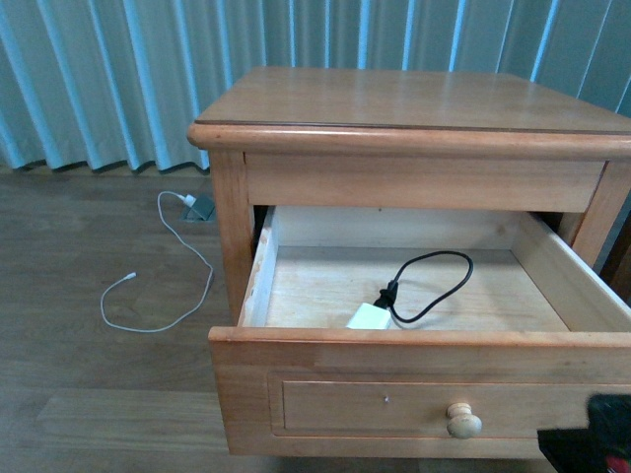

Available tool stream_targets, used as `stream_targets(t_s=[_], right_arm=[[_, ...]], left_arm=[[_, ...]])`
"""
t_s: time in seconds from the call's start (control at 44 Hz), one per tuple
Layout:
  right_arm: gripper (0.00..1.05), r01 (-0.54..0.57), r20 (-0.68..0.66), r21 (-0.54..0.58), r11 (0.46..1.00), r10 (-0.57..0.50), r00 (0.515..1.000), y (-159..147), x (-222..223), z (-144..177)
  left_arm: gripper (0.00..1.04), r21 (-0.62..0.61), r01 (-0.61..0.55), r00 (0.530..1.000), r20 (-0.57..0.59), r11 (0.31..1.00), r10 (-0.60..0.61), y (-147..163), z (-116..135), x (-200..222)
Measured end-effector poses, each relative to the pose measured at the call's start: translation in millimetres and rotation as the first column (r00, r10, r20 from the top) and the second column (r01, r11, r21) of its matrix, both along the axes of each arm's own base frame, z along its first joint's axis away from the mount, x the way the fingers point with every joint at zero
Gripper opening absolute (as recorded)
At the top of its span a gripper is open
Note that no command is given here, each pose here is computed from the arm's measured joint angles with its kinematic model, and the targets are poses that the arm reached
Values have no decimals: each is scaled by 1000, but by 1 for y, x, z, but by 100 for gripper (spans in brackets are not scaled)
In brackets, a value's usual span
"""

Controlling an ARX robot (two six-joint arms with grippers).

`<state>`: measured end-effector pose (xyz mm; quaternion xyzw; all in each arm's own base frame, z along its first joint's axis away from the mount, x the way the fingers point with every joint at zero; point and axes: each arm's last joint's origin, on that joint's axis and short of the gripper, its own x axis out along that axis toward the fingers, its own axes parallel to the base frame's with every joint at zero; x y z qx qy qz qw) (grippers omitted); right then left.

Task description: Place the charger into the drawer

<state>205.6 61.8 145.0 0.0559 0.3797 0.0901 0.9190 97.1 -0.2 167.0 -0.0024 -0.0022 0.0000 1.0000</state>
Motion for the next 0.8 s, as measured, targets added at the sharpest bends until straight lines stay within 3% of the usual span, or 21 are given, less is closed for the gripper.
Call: stream_targets(t_s=[0.409,0.795], right_arm=[[96,96,-50,-2,995,-96,994,21,67,-26],[96,105,201,-67,992,-90,975,38,123,-29]], left_arm=[[99,0,0,1000,0,1000,0,0,0,0],[99,0,0,1000,0,1000,0,0,0,0]])
